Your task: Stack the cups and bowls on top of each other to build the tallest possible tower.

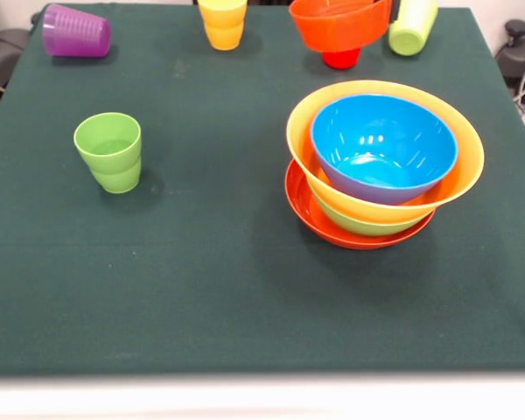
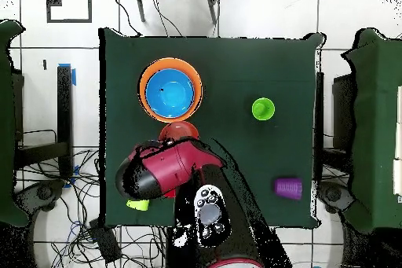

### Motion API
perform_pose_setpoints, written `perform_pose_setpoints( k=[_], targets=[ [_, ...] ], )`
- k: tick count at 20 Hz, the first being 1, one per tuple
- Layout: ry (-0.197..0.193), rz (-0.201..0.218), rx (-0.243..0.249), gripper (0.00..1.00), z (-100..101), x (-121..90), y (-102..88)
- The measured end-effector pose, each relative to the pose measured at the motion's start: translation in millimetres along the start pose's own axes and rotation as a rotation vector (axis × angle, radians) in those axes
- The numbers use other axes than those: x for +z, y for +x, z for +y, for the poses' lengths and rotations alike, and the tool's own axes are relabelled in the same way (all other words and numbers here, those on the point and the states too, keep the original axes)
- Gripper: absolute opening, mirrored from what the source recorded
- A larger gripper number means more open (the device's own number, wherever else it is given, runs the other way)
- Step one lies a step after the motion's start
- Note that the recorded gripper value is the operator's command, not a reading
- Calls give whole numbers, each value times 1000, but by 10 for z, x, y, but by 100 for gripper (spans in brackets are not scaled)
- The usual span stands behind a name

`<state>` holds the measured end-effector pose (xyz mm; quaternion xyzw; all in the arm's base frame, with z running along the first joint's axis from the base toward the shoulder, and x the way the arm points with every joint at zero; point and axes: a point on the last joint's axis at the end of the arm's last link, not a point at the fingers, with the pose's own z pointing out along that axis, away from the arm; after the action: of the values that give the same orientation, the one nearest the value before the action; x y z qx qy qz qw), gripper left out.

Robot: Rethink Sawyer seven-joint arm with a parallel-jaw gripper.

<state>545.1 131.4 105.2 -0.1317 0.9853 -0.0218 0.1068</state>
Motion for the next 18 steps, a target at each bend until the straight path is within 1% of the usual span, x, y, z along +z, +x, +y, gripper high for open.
perform_pose_setpoints(
  k=[2,4,6,8,10,12,15,17,18],
  targets=[
    [-3,0,6,0,-30,-3,2],
    [-6,3,24,0,-122,1,18],
    [-3,9,50,0,-264,27,45],
    [-3,14,55,0,-290,50,57],
    [-6,19,49,0,-244,93,59],
    [-13,21,29,0,-115,135,37],
    [-31,20,-39,0,292,213,-34],
    [-35,22,-62,0,436,227,-51],
    [-39,26,-90,0,608,238,-69]
  ],
)
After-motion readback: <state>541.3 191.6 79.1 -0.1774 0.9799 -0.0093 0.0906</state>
